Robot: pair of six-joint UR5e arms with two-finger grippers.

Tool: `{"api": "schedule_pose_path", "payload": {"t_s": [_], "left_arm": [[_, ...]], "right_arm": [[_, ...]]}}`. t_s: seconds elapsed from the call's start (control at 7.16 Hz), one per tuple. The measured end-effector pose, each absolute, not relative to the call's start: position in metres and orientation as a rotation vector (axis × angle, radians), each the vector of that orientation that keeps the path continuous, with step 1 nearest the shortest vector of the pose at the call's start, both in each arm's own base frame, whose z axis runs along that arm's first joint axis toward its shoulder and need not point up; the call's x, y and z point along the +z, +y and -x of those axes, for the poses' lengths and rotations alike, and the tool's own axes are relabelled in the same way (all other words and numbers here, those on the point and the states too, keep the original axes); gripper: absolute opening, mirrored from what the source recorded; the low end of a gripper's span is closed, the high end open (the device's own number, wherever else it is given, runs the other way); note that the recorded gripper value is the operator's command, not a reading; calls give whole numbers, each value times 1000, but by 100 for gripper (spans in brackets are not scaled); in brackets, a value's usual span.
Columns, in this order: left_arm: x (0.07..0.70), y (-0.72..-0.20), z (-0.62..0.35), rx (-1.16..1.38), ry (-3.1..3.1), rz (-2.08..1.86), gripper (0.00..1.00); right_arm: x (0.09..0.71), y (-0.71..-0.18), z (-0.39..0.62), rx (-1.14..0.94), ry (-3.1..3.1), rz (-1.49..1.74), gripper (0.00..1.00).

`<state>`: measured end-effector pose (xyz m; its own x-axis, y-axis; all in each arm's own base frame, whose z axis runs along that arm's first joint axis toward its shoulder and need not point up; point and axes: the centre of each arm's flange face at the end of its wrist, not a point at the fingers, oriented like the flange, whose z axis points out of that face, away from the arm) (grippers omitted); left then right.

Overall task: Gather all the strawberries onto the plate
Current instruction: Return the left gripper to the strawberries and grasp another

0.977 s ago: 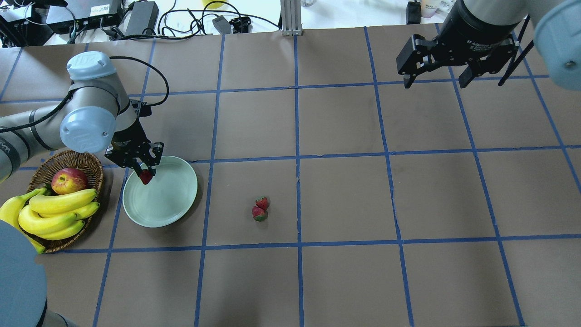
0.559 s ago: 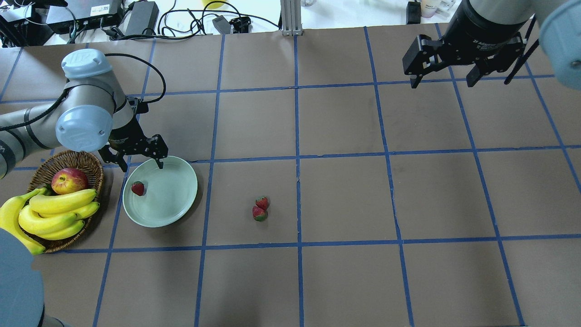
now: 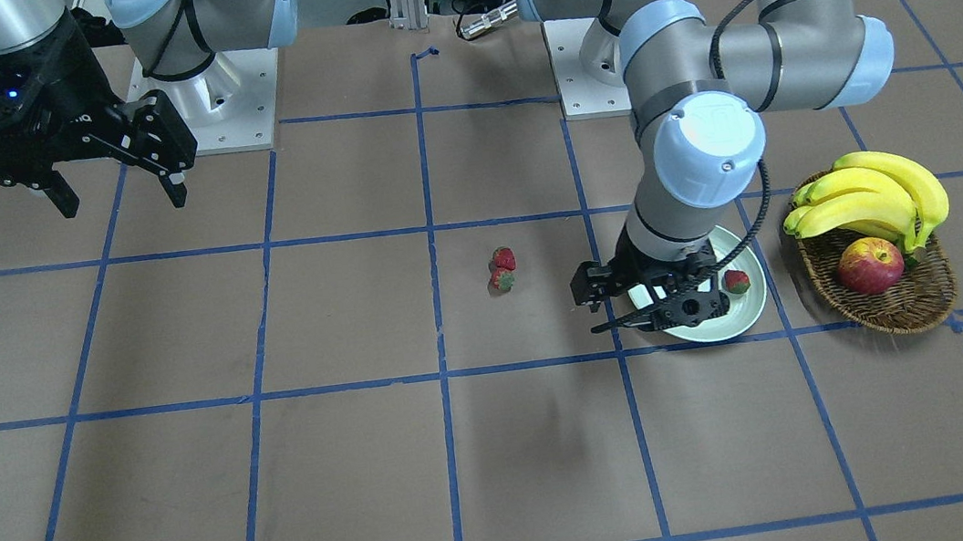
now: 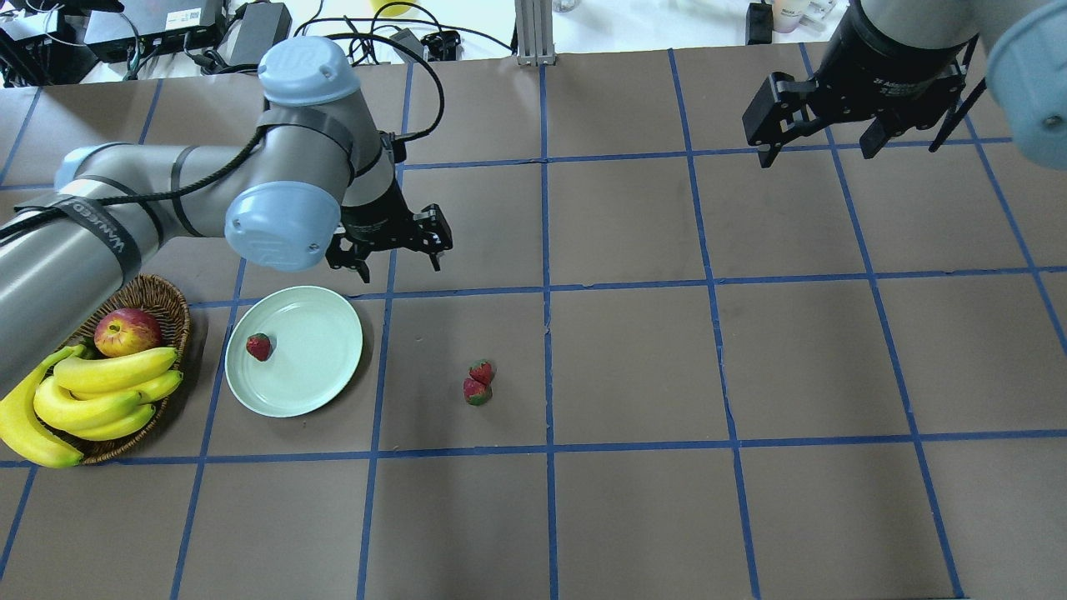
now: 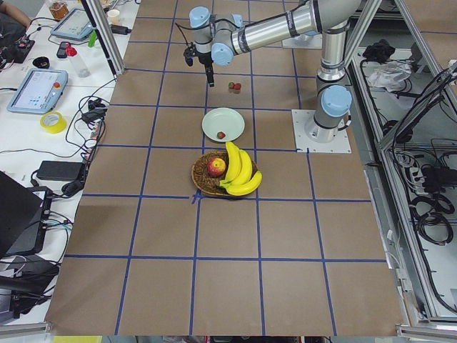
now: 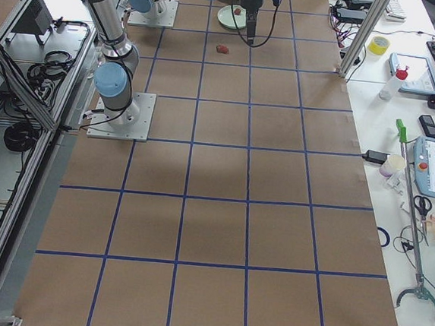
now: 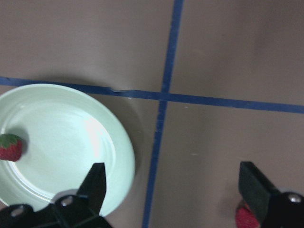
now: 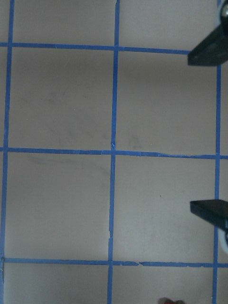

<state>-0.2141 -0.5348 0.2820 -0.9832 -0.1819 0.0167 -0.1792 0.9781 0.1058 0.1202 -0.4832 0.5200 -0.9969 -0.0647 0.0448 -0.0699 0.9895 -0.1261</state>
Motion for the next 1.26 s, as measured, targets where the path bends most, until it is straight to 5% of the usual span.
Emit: {"api": "schedule_pose_path", "payload": {"t_s": [0.42,0.98,1.26], "left_arm": [[235,-503,261,-213,-3063,-289,100],[185,-474,268,-305,-3019,-309,78],[176,-466,268,-345,-3006,-313,5]], "right_arm": [[519,-483,-118,188,-3076,-147,100],[515,-484,-119,169,-3085,-159,100],[513,-485,-120,164,-3088,-163,100]]}}
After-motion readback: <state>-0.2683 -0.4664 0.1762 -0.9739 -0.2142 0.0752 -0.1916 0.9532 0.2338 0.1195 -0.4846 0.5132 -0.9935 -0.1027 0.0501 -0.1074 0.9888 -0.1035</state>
